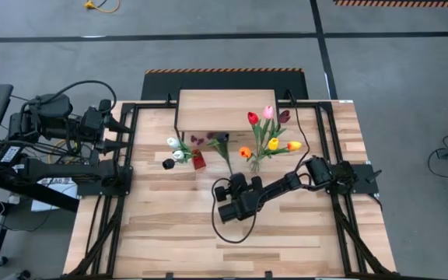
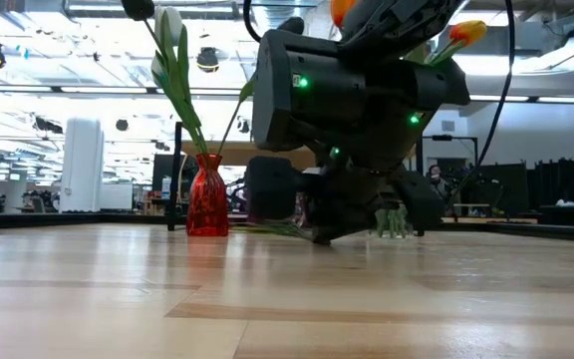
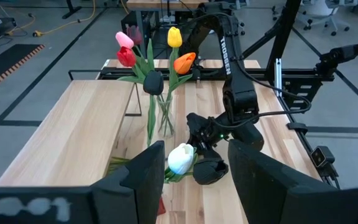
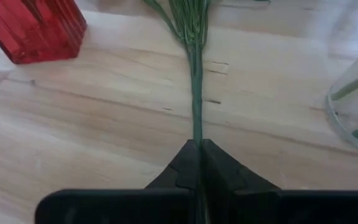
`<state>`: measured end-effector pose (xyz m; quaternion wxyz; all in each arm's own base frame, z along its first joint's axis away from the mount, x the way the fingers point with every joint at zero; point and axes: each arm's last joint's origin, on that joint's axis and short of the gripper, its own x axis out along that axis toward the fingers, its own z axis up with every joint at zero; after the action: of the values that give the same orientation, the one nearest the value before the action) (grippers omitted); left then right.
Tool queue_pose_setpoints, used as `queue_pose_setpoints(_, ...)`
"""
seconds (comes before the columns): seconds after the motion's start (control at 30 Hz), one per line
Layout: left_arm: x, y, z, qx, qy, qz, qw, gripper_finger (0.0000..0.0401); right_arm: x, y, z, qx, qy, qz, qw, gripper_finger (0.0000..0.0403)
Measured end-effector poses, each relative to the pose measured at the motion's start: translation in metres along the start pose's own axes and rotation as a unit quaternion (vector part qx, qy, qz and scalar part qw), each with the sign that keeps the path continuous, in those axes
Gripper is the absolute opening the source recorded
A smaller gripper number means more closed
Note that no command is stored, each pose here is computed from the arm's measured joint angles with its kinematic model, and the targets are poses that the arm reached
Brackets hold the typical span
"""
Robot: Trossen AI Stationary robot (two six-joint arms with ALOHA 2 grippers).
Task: Pick and place flowers into a vace then onto a shelf
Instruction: Put the purple flowers into the red vase
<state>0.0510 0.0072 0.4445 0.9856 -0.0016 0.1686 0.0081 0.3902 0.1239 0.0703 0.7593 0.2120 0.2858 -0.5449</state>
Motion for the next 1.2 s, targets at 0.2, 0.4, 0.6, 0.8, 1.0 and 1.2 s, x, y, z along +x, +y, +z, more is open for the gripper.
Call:
queue_pose_setpoints(0.2, 0.0, 0.0, 0.0, 0.001, 0.0, 0.0, 1.0, 0.0167, -0.005, -0.001, -0.004, 0.009, 0.004, 0.002, 1.0, 0.0002)
queue_pose_setpoints(0.4, 0.0, 0.0, 0.0, 0.0, 0.0, 0.0, 1.0, 0.0167, -0.016, 0.003, -0.005, 0.003, 0.018, 0.003, 1.0, 0.0001)
queue_pose_setpoints(0.6, 0.0, 0.0, 0.0, -0.002, 0.0, 0.0, 1.0, 0.0167, -0.031, 0.007, -0.006, 0.0, 0.053, 0.002, 0.999, 0.0001)
queue_pose_setpoints(0.8, 0.0, 0.0, 0.0, 0.0, 0.0, 0.0, 1.0, 0.0167, -0.052, 0.012, -0.014, -0.01, 0.088, 0.017, 0.996, 0.0)
queue_pose_setpoints(1.0, 0.0, 0.0, 0.0, 0.001, 0.0, 0.0, 1.0, 0.0167, -0.077, 0.019, -0.022, -0.015, 0.14, 0.044, 0.989, 0.0)
queue_pose_setpoints(1.2, 0.0, 0.0, 0.0, 0.002, 0.0, 0.0, 1.0, 0.0167, -0.105, 0.024, -0.031, -0.029, 0.201, 0.069, 0.977, 0.0001)
